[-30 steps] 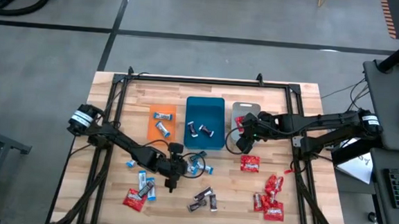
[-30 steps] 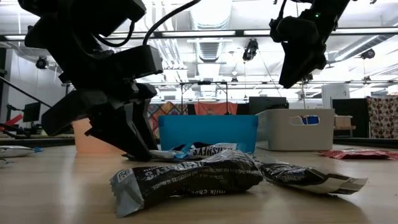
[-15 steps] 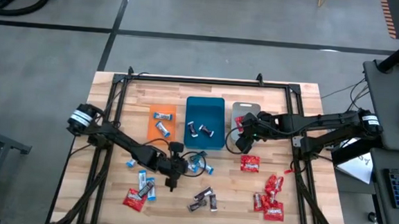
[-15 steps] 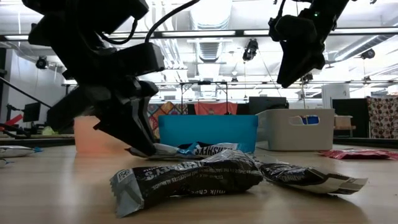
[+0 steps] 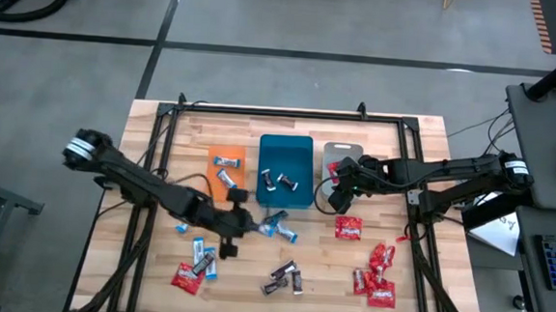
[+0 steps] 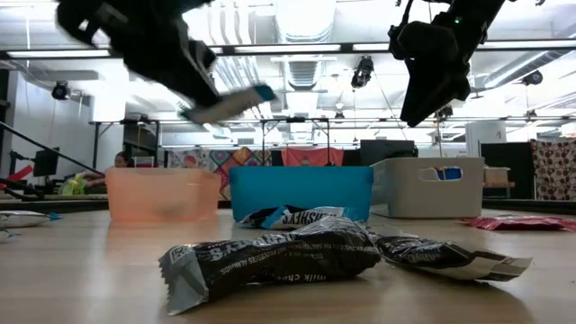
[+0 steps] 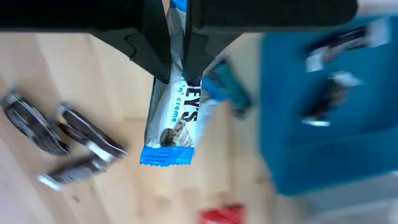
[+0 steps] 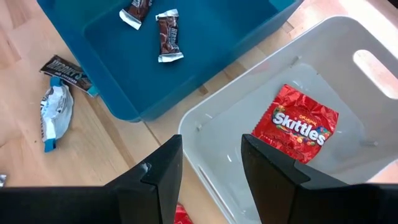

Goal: Sort candy
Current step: Put the white chocolate bar into the orange bin

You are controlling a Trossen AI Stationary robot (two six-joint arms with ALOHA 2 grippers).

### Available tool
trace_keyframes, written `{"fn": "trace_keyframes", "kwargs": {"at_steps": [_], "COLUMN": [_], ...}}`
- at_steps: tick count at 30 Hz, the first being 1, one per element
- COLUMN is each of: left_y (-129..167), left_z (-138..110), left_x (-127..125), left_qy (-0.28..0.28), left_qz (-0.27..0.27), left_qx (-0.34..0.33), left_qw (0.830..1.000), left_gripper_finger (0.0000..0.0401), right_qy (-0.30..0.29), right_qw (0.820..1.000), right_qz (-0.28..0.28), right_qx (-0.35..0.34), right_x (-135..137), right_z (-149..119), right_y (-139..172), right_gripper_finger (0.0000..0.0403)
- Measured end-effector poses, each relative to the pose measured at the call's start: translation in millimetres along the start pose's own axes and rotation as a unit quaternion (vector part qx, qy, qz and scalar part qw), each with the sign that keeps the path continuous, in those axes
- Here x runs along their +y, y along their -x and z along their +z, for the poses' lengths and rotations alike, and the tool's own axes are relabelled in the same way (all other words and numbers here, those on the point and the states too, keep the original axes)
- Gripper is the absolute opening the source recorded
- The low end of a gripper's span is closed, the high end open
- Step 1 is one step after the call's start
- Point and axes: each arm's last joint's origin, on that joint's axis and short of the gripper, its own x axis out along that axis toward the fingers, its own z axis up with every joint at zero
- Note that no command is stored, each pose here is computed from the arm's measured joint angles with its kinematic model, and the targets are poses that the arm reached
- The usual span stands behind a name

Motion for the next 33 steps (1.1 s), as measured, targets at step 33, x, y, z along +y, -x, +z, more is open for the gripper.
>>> {"fn": "trace_keyframes", "kwargs": {"at_steps": [33], "left_y": [17.8], "left_z": [-69.6], "left_x": [105.6], "left_qy": [0.255], "left_qz": [0.289], "left_qx": [0.203], "left_qw": [0.900], "left_gripper_finger": [0.0013], "right_qy": [-0.008], "right_qw": [1.000], "right_qz": [0.006], "right_qx": [-0.008], "right_x": [1.3], "right_z": [1.8], "right_y": [-0.4], "right_gripper_finger": [0.0157]}}
